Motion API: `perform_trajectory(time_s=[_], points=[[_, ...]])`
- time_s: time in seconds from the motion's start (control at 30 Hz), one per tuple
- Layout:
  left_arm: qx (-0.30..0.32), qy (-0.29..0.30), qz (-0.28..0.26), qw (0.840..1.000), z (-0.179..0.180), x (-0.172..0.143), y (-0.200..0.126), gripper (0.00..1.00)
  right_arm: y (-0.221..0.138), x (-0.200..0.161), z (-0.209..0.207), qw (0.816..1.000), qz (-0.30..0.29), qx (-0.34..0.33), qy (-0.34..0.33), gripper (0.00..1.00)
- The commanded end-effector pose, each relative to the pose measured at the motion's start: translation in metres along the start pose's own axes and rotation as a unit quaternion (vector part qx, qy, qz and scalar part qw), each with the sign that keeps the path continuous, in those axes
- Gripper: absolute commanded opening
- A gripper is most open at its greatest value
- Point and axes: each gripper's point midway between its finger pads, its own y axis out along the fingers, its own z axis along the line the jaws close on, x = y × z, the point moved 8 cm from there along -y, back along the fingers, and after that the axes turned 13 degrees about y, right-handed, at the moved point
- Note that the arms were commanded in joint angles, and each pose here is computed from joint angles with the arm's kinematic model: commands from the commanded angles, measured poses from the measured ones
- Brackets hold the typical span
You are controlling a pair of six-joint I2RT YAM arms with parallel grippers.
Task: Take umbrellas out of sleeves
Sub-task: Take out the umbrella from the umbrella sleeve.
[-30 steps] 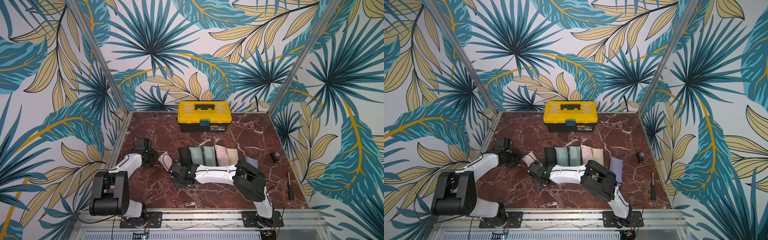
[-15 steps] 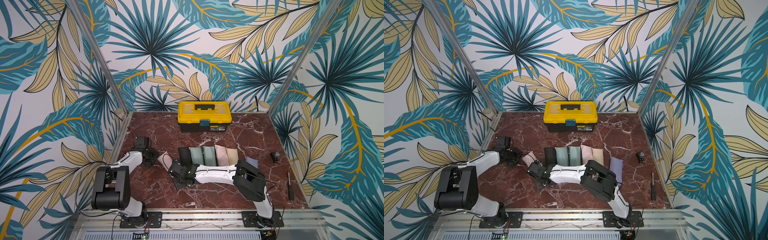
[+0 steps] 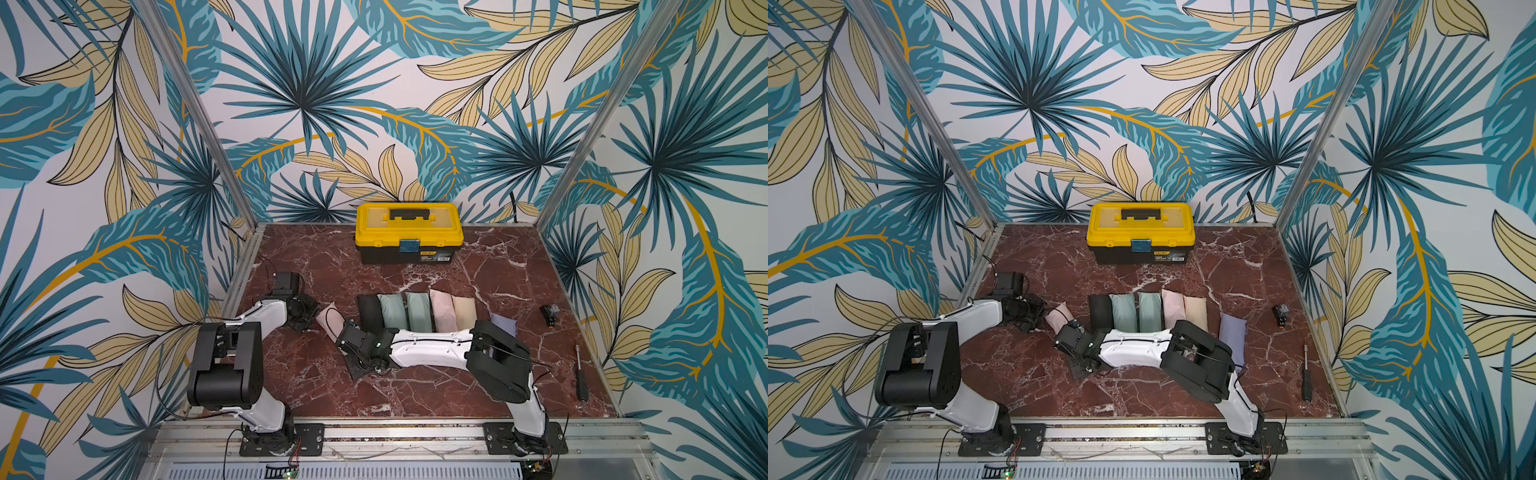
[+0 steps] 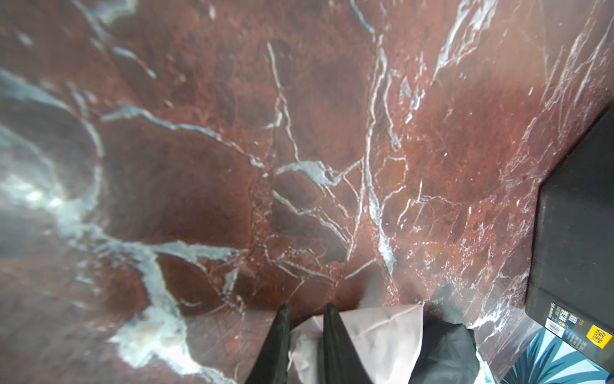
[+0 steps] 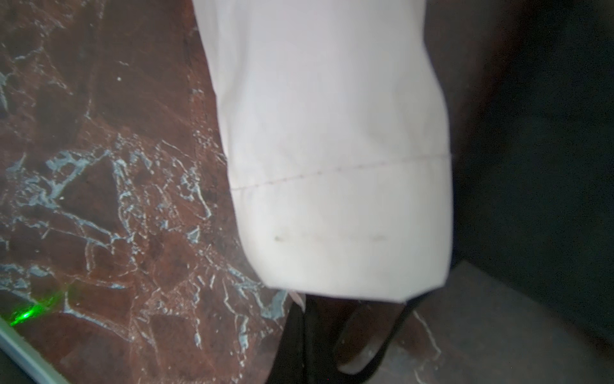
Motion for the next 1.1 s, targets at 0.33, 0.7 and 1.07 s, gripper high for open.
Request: perform_trajectory(time_s=[0.33,0.7,1.07], points=[[-0.019,0.01,-0.015,1.0,-0.009,0.008,-0.007,0.0,0.009,-0.014,-0.013,0.999,0.029,-0.02,-0.003,0.0],[-0.056,0.06,-0.039,0.996,-0.023,0.015,-0.019,0.0,0.0,-0.017,-0.006,0.998,0.03,0.045,-0.009,0.0],[-0.063,0.067,-0.054,0.994,-0.025,0.025,-0.026,0.0,-0.012,-0.019,-0.001,0.995,0.027,0.09,-0.015,0.0]])
